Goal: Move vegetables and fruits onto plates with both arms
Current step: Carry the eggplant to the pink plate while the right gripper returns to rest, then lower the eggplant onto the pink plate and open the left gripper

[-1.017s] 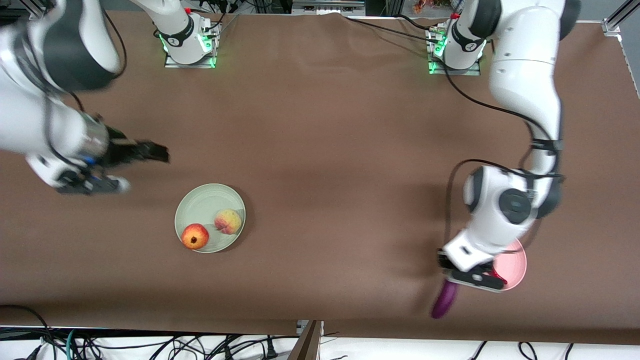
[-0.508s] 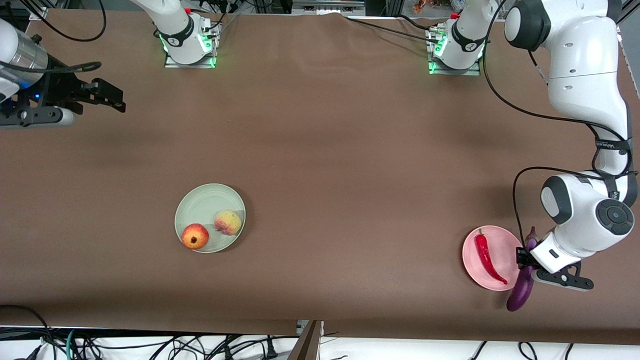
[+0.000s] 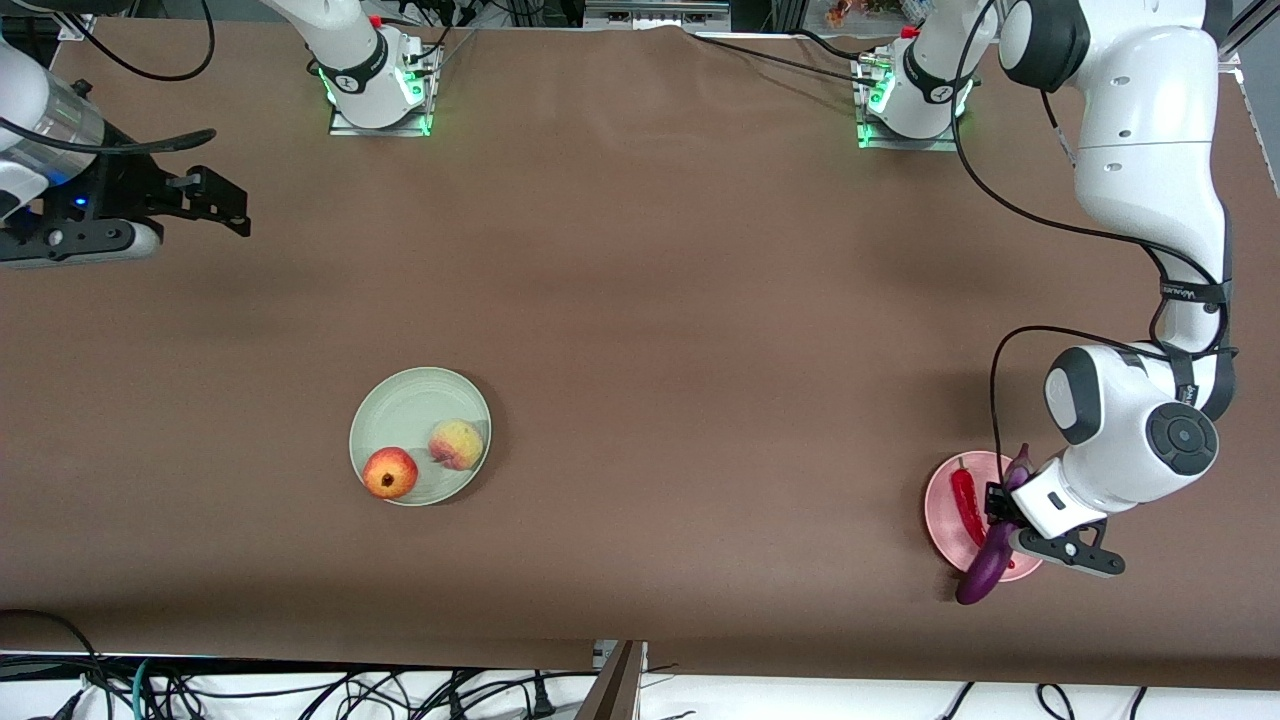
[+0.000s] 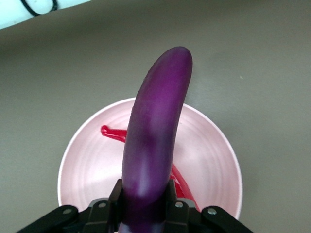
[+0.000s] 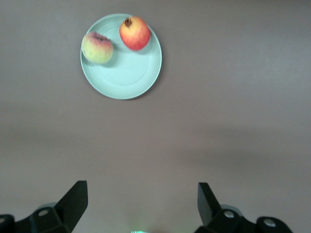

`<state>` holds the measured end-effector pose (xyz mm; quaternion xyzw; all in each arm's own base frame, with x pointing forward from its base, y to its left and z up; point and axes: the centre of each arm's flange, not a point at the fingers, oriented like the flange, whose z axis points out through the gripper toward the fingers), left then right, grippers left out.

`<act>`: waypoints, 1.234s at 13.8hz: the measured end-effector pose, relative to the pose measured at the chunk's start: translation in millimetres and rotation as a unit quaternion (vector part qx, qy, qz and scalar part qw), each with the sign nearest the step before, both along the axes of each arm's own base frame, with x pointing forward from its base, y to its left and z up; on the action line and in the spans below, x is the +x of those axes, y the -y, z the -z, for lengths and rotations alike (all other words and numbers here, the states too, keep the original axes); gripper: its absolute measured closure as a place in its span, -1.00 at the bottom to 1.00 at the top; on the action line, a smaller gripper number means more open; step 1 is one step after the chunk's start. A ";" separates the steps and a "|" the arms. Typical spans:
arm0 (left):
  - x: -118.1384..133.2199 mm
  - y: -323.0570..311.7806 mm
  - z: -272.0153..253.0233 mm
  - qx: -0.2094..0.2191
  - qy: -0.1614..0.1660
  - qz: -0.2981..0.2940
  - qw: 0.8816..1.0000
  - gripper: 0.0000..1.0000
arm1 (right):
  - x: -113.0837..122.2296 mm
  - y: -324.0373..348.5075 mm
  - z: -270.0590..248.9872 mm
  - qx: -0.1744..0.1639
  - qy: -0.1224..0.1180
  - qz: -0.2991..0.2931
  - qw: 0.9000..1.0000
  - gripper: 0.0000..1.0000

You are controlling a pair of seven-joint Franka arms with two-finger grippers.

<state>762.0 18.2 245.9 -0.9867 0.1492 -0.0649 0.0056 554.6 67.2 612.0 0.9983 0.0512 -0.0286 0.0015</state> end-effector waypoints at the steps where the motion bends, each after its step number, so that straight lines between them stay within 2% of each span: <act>1: -1.1 -0.9 -0.8 0.001 -0.005 0.009 1.000 0.27 | 1.7 0.5 -4.2 0.000 0.005 0.001 1.000 -1.00; 6: -9.7 -11.4 14.4 0.002 -0.025 0.015 1.000 0.28 | 6.0 2.5 -0.3 0.001 0.001 0.004 1.000 -1.00; 7: -9.7 -11.9 14.4 0.002 -0.025 0.015 1.000 0.19 | 6.1 2.2 -0.2 0.001 0.001 0.004 1.000 -1.00; 13: -9.7 -18.0 13.2 0.002 -0.023 0.011 1.000 -0.96 | 5.3 -4.1 -1.0 0.001 0.001 -0.002 1.000 -1.00; 17: -8.6 -14.3 7.6 0.001 -0.020 0.013 1.000 -1.00 | 3.9 -14.4 -1.6 0.001 0.002 -0.011 1.000 -1.00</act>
